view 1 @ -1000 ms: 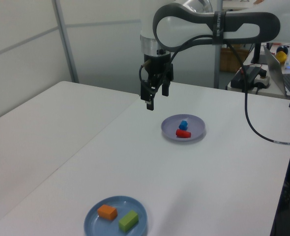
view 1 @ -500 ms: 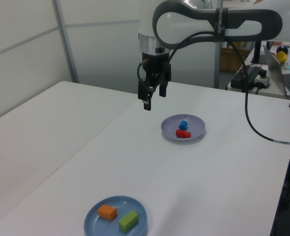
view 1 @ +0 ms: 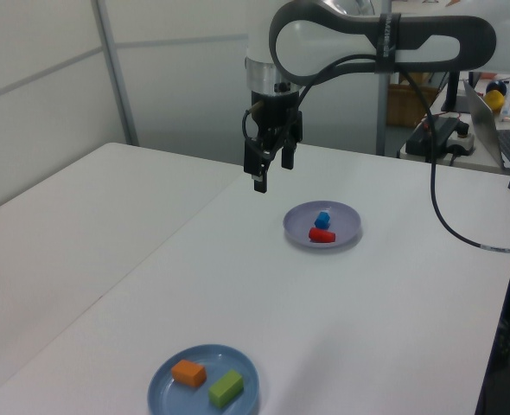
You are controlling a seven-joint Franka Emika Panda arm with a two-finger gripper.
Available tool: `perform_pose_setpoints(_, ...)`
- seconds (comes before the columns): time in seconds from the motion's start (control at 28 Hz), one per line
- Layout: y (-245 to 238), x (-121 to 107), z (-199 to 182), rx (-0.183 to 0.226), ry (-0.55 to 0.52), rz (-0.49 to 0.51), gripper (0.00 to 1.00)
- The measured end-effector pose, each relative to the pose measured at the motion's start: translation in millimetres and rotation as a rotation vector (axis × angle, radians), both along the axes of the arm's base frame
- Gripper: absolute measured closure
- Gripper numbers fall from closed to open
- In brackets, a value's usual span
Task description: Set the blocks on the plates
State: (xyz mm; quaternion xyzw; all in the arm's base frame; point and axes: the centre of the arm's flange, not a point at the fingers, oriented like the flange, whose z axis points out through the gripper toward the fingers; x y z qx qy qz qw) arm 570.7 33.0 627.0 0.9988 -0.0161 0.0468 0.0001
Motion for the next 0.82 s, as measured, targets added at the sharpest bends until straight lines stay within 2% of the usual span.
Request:
perform_pose_setpoints(0.5, -17.3, 0.7, -0.1, -0.002, 0.001, -0.019, 0.00)
perform_pose_setpoints(0.82, -17.8, -6.6, -6.8, -0.009, 0.072, 0.026, 0.00)
